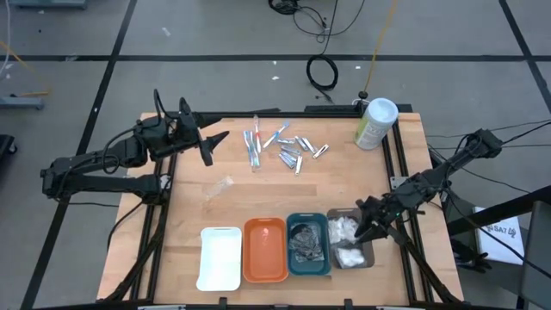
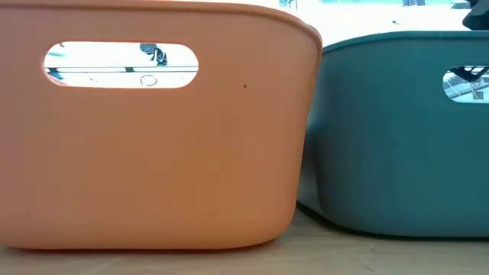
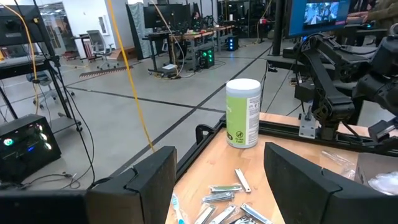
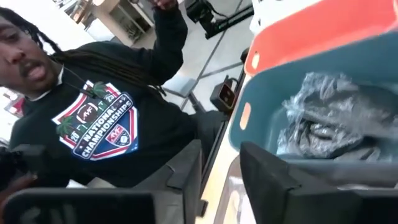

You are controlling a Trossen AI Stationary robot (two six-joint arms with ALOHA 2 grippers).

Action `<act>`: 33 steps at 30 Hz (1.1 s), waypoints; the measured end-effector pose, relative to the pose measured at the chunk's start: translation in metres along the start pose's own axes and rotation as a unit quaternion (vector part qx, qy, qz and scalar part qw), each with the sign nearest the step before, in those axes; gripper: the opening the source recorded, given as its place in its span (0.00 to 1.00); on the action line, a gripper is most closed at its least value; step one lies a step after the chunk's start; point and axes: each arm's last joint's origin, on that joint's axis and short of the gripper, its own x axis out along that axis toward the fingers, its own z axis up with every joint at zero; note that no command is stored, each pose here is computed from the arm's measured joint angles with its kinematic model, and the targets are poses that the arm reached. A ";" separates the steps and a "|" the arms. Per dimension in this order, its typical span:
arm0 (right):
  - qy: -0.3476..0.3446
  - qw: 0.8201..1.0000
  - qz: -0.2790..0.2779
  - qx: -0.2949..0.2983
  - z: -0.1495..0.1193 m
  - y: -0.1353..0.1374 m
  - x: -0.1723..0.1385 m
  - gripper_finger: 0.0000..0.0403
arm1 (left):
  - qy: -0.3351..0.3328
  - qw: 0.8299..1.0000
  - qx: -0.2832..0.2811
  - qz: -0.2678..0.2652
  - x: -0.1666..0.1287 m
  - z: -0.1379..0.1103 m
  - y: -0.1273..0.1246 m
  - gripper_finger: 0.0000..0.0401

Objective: Pick & Place Travel size toiletries
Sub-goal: Put the blue toothbrush into the white bin

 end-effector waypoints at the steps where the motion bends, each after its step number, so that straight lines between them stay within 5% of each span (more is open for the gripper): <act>1: -0.004 1.000 0.002 -0.011 0.001 0.000 -0.001 0.27 | 0.000 1.000 0.000 0.000 0.000 0.000 0.000 0.59; 8: -0.100 0.978 -0.002 -0.183 0.015 0.008 -0.003 0.34 | 0.000 1.000 0.003 0.000 0.000 0.000 0.000 0.59; 13: -0.179 0.926 -0.164 -0.289 0.024 0.003 -0.006 0.34 | 0.000 1.000 0.001 0.000 0.000 0.000 0.000 0.59; 17: -0.233 0.873 -0.327 -0.275 0.030 -0.006 -0.014 0.33 | 0.004 1.000 0.004 0.000 0.000 -0.001 0.000 0.59; 20: -0.253 0.859 -0.341 -0.286 0.037 -0.005 -0.025 0.32 | 0.004 1.000 0.012 0.000 0.000 -0.001 0.000 0.59; 26: -0.253 0.863 -0.328 -0.288 0.056 -0.005 -0.048 0.32 | 0.004 1.000 0.029 0.000 0.000 -0.001 0.000 0.59; 33: -0.245 0.834 -0.412 -0.273 0.059 -0.020 -0.076 0.32 | 0.004 1.000 0.024 0.000 0.000 -0.001 0.000 0.59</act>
